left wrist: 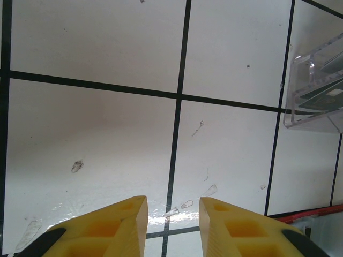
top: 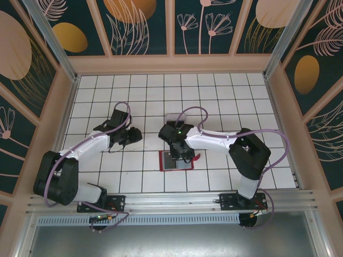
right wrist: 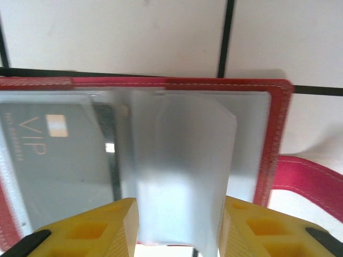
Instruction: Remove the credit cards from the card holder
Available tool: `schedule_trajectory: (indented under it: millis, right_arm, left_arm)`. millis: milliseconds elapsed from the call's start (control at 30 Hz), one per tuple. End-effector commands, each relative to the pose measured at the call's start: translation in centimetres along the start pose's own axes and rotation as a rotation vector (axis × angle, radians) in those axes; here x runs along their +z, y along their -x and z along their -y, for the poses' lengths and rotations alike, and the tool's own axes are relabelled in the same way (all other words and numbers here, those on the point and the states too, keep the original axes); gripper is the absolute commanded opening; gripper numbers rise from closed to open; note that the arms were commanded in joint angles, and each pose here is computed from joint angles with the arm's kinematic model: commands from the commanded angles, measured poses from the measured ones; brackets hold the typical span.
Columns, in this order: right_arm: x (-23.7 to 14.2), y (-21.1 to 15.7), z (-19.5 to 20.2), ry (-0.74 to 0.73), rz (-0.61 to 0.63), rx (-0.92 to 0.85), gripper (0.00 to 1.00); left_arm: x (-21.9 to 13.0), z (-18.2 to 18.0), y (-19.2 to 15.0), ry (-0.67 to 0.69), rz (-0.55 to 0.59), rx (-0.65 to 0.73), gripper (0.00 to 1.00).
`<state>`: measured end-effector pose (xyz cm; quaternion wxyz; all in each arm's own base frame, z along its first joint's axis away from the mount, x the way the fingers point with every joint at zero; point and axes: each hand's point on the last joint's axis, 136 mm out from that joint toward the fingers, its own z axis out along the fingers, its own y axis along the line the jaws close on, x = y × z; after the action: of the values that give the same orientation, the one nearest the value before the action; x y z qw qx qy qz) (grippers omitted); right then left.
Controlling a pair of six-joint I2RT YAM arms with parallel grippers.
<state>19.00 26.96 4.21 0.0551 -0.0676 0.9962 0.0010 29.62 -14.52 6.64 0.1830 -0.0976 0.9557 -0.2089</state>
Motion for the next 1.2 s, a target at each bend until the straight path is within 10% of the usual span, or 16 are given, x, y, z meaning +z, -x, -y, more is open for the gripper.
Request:
schedule_trajectory:
  millis: [0,333,767,1167]
  right_arm:
    - [-1.5,0.4,1.8,-0.092,0.039,0.013,0.43]
    - [-2.5,0.6,5.4,-0.175,0.048,0.041,0.43]
    - [-3.1,1.7,-2.3,0.486,0.024,0.122,0.39]
    - [0.2,0.9,-2.2,0.418,-0.039,0.101,0.36]
  left_arm:
    - [-0.3,0.4,0.2,-0.008,-0.018,0.016,0.33]
    - [0.2,3.1,-2.7,-0.031,-0.114,0.1,0.31]
    - [2.3,9.3,-10.2,-0.124,-0.282,0.198,0.22]
    - [4.5,9.5,-12.6,-0.086,-0.334,0.217,0.19]
